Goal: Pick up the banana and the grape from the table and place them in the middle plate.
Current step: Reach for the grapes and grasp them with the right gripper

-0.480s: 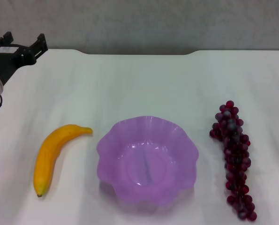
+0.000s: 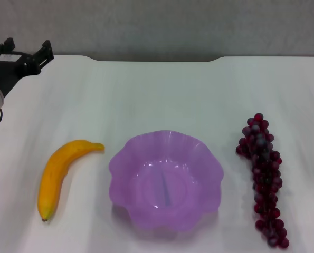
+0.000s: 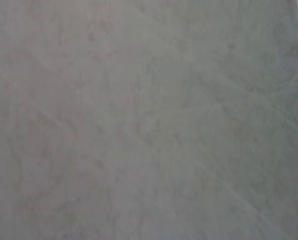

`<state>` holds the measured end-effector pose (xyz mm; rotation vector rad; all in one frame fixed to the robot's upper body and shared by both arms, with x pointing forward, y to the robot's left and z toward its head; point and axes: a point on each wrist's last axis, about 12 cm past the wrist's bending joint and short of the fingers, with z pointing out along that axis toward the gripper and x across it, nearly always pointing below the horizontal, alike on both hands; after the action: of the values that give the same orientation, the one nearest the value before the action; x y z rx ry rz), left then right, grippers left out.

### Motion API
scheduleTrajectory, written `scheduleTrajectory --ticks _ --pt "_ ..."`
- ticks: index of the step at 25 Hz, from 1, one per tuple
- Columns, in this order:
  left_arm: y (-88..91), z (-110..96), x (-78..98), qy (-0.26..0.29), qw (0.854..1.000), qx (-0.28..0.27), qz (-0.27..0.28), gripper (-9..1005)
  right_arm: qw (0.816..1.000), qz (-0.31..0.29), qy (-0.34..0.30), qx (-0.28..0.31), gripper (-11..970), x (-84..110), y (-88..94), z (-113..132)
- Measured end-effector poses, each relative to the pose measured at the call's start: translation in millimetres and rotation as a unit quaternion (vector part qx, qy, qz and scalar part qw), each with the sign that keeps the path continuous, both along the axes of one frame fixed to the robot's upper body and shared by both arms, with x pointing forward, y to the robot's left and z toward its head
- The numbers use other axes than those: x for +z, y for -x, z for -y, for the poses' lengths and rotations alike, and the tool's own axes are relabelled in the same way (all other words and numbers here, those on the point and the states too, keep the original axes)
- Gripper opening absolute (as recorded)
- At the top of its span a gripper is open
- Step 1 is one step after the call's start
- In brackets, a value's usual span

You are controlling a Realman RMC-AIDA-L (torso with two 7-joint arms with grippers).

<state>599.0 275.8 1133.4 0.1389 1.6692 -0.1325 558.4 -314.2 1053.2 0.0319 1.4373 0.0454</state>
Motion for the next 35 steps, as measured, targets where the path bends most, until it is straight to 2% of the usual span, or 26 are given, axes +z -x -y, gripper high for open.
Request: scheduleTrajectory --ticks 9,11,16,19,22,25,28,31,35 --pt "-2.5 1 0.5 -0.005 1.0 0.011 -0.019 880 1.0 -0.004 0.022 0.021 892 -0.8 -0.7 -11" --pt "-2.5 0 -2.8 -0.007 1.0 0.013 -0.024 880 0.999 -0.016 0.008 0.037 892 -1.9 -2.1 -18" --pt "-1.7 -4 -8.3 -0.01 0.999 0.018 -0.033 879 0.99 -0.103 -0.027 0.09 892 -2.8 -16.3 -31" --pt "-1.4 -4 -9.8 -0.014 0.999 0.02 -0.038 879 0.98 -0.154 -0.023 0.126 892 7.7 -27.2 -32" --pt "-3.4 -4 -11.9 -0.018 0.999 0.021 -0.045 879 0.971 -0.194 0.005 0.143 892 22.9 -28.9 -32" --pt "-5.5 -2 -12.5 -0.02 0.998 0.02 -0.048 879 0.962 -0.227 0.035 0.15 892 43.4 -20.3 -37" --pt "-6.2 -2 -13.0 -0.022 0.998 0.022 -0.053 879 0.952 -0.26 0.048 0.152 891 57.8 1.3 -45" --pt "-7.2 -1 -12.5 -0.023 0.998 0.022 -0.053 879 0.944 -0.298 0.055 0.134 891 58.0 18.4 -46" --pt "-7.9 0 -11.4 -0.023 0.998 0.021 -0.052 879 0.925 -0.349 0.069 0.135 891 45.8 26.1 -48"
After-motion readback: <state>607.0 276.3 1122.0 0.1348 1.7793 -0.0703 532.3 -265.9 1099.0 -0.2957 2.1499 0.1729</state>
